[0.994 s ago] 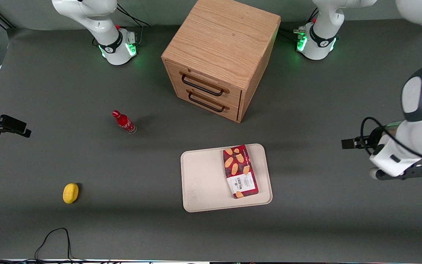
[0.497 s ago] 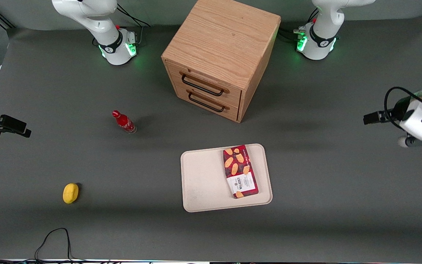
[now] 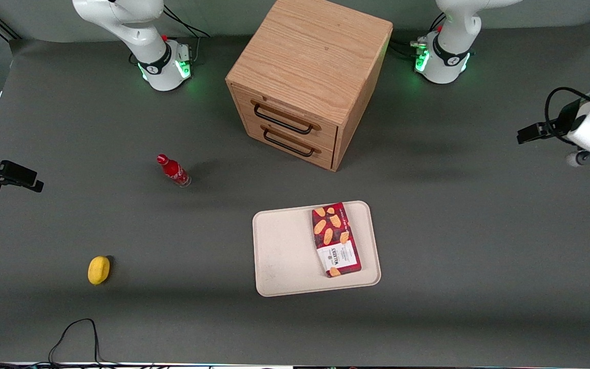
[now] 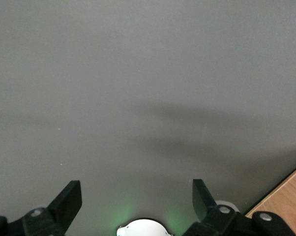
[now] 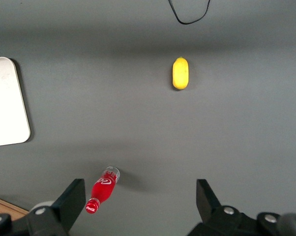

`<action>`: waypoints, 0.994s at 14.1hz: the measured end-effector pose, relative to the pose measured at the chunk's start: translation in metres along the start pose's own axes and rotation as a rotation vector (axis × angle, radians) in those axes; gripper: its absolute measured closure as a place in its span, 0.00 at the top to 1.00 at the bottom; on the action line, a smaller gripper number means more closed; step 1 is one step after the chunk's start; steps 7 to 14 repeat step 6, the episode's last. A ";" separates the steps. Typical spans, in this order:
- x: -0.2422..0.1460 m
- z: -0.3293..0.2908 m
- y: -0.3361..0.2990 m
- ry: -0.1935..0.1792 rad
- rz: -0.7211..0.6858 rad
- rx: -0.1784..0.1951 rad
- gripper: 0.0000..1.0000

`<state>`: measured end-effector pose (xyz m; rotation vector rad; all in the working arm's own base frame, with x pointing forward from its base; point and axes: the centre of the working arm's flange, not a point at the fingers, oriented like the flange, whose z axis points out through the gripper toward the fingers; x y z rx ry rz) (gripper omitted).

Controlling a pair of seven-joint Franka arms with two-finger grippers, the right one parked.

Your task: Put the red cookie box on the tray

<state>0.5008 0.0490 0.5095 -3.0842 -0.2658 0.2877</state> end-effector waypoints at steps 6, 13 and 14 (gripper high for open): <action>-0.008 -0.060 0.022 0.027 0.055 0.029 1.00; -0.008 -0.060 0.022 0.027 0.055 0.029 1.00; -0.008 -0.060 0.022 0.027 0.055 0.029 1.00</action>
